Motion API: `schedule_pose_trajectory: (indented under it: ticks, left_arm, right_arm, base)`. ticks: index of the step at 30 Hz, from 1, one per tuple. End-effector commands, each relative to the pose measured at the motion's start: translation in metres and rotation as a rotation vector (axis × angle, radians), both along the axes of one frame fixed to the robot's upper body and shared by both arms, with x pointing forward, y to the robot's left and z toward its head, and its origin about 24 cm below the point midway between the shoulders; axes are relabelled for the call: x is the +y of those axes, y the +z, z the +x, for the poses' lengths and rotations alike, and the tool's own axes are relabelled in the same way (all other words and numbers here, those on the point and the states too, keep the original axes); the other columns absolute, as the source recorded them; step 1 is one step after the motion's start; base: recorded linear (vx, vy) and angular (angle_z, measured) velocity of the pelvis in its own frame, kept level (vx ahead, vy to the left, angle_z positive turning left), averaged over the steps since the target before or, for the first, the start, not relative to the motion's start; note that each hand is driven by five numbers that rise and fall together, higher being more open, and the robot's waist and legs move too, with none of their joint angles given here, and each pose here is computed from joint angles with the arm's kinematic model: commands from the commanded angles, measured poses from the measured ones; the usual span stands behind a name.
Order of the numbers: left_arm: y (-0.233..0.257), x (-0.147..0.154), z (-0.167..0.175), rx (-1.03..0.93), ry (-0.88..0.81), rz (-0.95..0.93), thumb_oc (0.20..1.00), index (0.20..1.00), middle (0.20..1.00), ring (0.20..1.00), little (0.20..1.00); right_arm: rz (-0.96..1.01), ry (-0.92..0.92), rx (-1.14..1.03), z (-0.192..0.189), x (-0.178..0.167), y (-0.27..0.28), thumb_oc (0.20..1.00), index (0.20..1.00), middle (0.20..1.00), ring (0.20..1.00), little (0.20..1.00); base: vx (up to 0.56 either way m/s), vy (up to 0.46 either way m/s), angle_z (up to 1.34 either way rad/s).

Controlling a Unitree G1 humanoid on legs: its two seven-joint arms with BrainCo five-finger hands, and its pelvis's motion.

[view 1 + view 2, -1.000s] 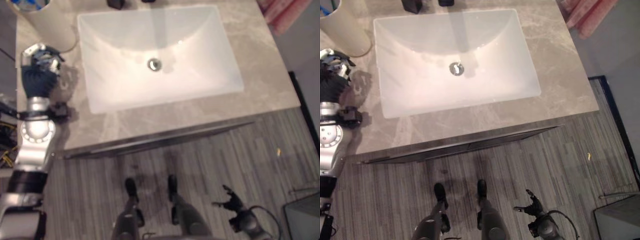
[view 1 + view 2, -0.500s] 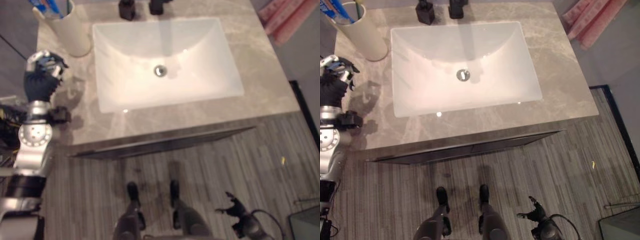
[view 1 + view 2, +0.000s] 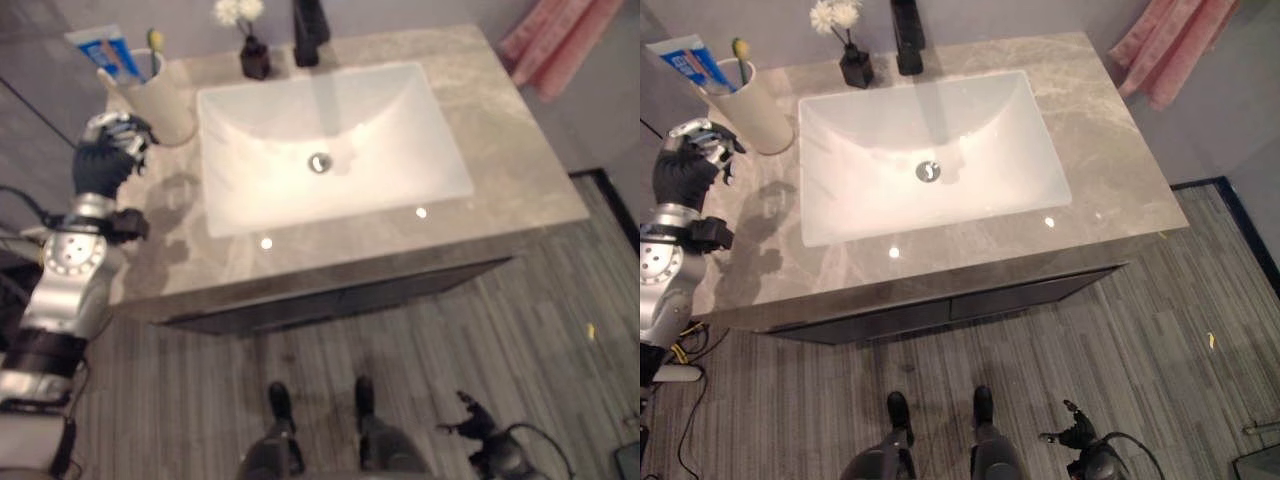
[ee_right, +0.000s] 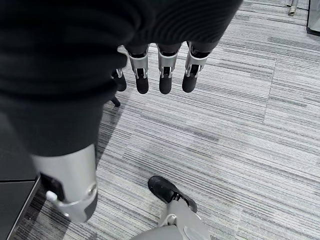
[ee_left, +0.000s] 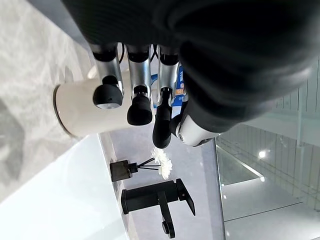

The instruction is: Put brush and paste in cup on sink, flatten towel.

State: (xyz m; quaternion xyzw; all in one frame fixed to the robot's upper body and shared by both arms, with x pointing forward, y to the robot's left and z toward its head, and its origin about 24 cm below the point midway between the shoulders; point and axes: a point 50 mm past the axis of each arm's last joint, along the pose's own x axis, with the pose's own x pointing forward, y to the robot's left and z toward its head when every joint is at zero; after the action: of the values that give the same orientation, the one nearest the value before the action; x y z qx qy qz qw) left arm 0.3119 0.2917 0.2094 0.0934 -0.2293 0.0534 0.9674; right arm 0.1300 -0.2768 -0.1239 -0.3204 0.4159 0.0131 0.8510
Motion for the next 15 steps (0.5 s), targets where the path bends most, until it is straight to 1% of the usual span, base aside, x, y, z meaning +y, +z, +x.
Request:
schedule_pose_trajectory:
  ticks: [1,5,15]
  left_arm:
    - [0.032,0.014,0.002,-0.098,0.042,-0.002,0.200,0.200,0.200,0.200,0.200]
    - [0.017,0.018,0.001,-0.062,0.068,-0.025,0.200,0.200,0.200,0.200,0.200]
    - [0.000,0.027,0.003,0.002,0.123,-0.055,0.200,0.200,0.200,0.200,0.200]
  right_arm:
    - [-0.040,0.002,0.045,-0.016,-0.013,-0.001,1.000,1.000,1.000,1.000,1.000]
    - [-0.042,-0.013,0.048,-0.019,-0.015,-0.001,1.000,1.000,1.000,1.000,1.000]
    - [-0.054,-0.026,0.080,-0.026,-0.017,-0.003,1.000,1.000,1.000,1.000,1.000]
  base:
    - [-0.01,-0.014,0.05]
    - [-0.01,-0.018,0.04]
    - [0.00,-0.001,0.00]
